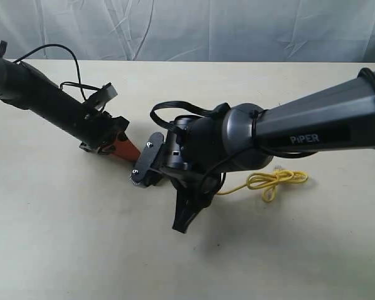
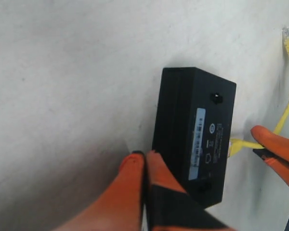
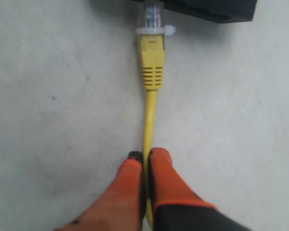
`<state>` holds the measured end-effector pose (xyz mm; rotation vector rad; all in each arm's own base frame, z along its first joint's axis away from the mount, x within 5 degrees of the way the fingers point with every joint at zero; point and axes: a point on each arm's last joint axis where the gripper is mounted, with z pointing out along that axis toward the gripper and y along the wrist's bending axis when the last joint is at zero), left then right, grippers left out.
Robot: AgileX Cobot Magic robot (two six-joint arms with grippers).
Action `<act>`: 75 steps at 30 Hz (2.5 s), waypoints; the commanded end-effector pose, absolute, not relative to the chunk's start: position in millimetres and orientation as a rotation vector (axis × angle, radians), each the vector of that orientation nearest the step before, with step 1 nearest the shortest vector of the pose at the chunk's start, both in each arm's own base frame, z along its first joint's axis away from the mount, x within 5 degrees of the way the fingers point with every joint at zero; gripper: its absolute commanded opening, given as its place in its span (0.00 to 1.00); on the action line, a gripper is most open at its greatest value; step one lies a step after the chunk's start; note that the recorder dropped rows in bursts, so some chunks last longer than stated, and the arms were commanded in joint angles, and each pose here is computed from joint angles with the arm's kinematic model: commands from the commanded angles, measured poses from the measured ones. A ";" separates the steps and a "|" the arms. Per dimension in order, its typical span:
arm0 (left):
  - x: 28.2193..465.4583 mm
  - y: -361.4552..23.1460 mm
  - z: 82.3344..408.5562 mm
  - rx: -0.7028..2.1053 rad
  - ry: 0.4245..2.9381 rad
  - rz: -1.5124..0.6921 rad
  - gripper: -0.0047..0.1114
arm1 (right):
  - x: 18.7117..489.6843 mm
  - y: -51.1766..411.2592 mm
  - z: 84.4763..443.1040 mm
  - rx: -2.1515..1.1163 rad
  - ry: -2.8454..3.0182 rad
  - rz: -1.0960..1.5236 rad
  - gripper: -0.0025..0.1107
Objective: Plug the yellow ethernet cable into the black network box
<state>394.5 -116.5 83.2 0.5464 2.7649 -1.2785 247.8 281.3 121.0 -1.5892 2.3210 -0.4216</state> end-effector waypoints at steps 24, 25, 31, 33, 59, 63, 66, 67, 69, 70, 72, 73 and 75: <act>392.1 -111.7 64.7 0.538 2.796 -1.288 0.04 | 247.8 282.3 125.1 -1.568 2.329 -0.400 0.02; 392.1 -111.7 64.7 0.538 2.796 -1.288 0.04 | 247.9 282.6 125.1 -1.568 2.326 -0.396 0.02; 392.2 -111.7 64.6 0.539 2.794 -1.284 0.04 | 247.0 284.0 124.7 -1.617 2.301 -0.381 0.02; 392.1 -111.6 64.5 0.542 2.796 -1.283 0.04 | 246.1 284.5 124.3 -1.627 2.303 -0.368 0.02; 391.0 -110.9 63.9 0.563 2.805 -1.275 0.04 | 247.8 283.7 125.1 -1.584 2.311 -0.386 0.02; 391.0 -110.9 63.9 0.563 2.805 -1.275 0.04 | 248.0 283.7 125.2 -1.585 2.309 -0.388 0.02; 391.0 -110.9 63.9 0.563 2.805 -1.275 0.04 | 248.1 284.8 125.2 -1.583 2.303 -0.374 0.02; 391.0 -110.9 63.9 0.563 2.805 -1.275 0.04 | 248.1 285.1 125.2 -1.583 2.301 -0.371 0.02; 390.9 -111.0 64.0 0.564 2.805 -1.277 0.04 | 248.1 285.7 125.2 -1.580 2.299 -0.362 0.02; 390.7 -111.0 64.1 0.565 2.805 -1.280 0.04 | 248.2 286.0 125.2 -1.580 2.297 -0.359 0.02; 390.7 -111.0 64.1 0.565 2.805 -1.280 0.04 | 248.2 286.0 125.2 -1.580 2.297 -0.359 0.02; 390.7 -111.0 64.1 0.565 2.805 -1.280 0.04 | 248.2 286.0 125.2 -1.580 2.297 -0.359 0.02; 390.7 -111.0 64.1 0.565 2.805 -1.280 0.04 | 248.2 286.0 125.2 -1.580 2.297 -0.359 0.02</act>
